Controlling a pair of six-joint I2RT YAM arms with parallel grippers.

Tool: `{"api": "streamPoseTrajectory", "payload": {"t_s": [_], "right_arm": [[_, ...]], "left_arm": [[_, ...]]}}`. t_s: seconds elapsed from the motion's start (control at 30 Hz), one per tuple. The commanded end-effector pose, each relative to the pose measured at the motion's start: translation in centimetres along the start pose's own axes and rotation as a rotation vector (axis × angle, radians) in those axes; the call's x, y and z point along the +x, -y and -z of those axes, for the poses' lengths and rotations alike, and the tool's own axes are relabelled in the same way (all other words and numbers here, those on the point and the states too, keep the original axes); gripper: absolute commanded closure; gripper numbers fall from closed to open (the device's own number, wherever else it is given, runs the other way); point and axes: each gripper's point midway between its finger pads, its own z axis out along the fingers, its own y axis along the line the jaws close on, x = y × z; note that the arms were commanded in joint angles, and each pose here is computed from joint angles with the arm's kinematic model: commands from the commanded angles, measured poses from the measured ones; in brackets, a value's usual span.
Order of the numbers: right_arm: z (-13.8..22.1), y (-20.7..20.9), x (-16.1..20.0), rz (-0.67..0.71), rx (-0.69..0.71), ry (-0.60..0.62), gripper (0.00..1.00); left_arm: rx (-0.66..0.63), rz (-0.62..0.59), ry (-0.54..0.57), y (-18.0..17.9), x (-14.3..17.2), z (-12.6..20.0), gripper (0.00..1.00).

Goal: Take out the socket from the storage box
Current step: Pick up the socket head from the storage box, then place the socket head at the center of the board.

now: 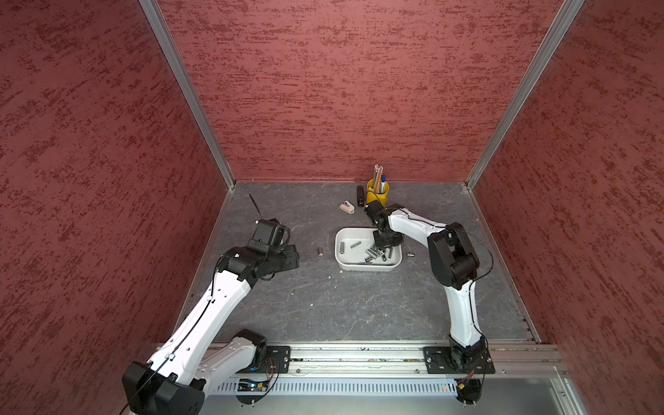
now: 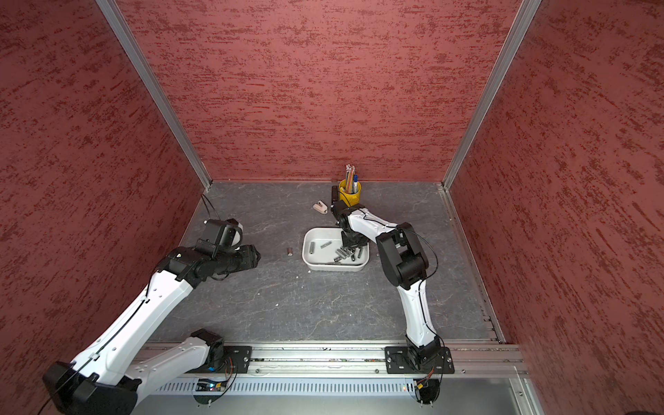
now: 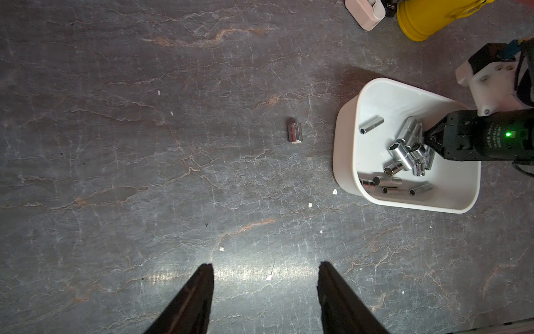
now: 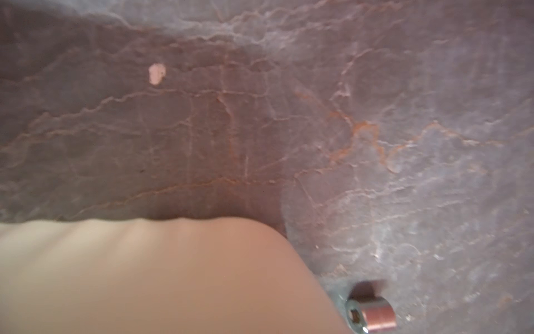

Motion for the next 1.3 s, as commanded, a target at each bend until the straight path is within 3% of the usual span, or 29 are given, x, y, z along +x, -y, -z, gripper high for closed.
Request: {"api": "streamPoseTrajectory", "payload": {"t_s": [0.0,0.3,0.4,0.7,0.97,1.1,1.27], "right_arm": [[-1.5,-0.7,0.2,-0.002,-0.019,-0.016,0.72],[-1.8,-2.3,0.6,-0.043,-0.144,-0.026,0.77],[-0.1,-2.6,-0.3,-0.058,-0.193,0.015,0.84],[6.8,-2.8,-2.0,-0.083,-0.352,0.137,0.86],[10.9,3.4,-1.9,-0.243,-0.432,0.24,0.88],[10.1,7.9,-0.5,-0.361,-0.438,0.252,0.88],[6.4,12.3,2.8,-0.498,-0.378,0.194,0.88]], "left_arm": [[-0.021,-0.005,-0.007,-0.5,0.2,-0.4,0.39],[-0.025,-0.004,-0.015,-0.6,0.3,-0.6,0.39],[-0.027,-0.004,-0.013,-0.6,0.2,-0.6,0.39],[-0.023,-0.003,-0.017,-0.5,0.3,-0.7,0.39],[-0.027,-0.003,-0.02,-0.6,0.4,-0.8,0.39],[-0.024,-0.004,-0.019,-0.5,0.4,-0.7,0.39],[-0.018,-0.004,-0.015,-0.4,0.3,-0.6,0.39]]}}
